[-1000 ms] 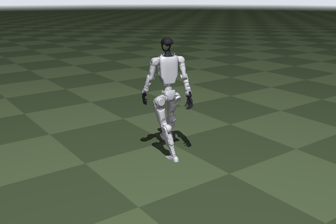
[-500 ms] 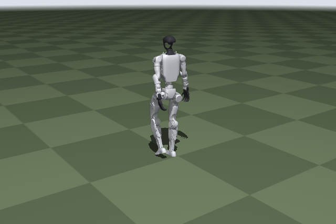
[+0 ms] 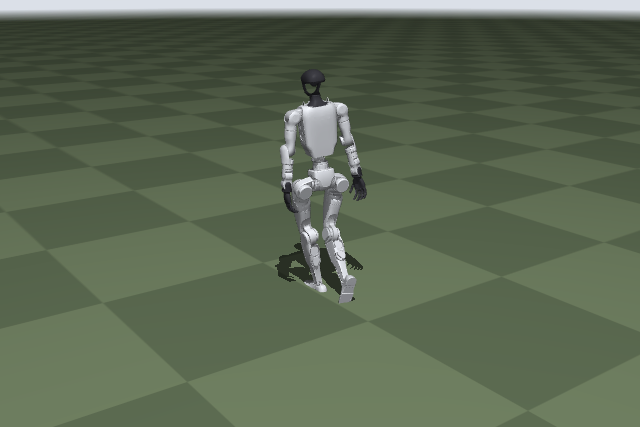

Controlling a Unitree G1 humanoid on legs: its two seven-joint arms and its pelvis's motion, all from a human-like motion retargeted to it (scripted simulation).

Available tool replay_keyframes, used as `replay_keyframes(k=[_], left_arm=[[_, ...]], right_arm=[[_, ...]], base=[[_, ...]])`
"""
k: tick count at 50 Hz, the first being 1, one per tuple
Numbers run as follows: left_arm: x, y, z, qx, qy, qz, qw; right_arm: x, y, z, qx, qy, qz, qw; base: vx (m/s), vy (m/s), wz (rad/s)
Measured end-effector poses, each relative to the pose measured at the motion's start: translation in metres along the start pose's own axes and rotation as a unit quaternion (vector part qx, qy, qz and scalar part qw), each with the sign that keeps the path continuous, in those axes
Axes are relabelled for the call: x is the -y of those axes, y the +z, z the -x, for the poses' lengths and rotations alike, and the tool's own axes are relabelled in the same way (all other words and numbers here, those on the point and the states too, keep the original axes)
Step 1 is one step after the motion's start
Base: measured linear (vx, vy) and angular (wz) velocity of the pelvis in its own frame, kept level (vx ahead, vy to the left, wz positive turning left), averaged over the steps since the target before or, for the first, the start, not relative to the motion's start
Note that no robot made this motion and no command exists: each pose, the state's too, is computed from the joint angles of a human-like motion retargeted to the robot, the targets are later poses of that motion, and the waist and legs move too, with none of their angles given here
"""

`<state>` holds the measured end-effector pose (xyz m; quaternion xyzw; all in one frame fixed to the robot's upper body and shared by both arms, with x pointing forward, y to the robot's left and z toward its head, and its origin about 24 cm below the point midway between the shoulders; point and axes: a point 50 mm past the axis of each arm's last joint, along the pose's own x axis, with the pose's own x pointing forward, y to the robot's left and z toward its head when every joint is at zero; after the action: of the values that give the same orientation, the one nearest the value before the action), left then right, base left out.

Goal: Walk run

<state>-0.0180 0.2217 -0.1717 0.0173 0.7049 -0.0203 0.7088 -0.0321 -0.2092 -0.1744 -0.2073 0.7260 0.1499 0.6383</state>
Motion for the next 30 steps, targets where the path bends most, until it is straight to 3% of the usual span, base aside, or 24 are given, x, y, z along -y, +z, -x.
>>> replay_keyframes(k=[10,15,21,30], left_arm=[[-0.008,0.156,0.025,0.290,-0.005,-0.102,0.952],[-0.013,0.187,0.040,0.338,0.014,-0.166,0.926],[-0.007,0.151,0.023,0.268,0.012,-0.172,0.948],[0.016,0.001,-0.003,-0.010,-0.035,-0.118,0.992]], right_arm=[[-0.027,-0.044,0.003,-0.050,0.035,-0.070,0.996],[-0.031,-0.050,0.005,-0.067,0.054,-0.092,0.992],[-0.022,-0.047,0.004,-0.060,0.042,-0.082,0.994],[0.004,-0.024,0.002,-0.030,0.012,-0.137,0.990]], base=[[0.63,0.00,0.99],[0.71,-0.16,0.75],[0.76,-0.25,0.66],[0.80,-0.34,0.80]])
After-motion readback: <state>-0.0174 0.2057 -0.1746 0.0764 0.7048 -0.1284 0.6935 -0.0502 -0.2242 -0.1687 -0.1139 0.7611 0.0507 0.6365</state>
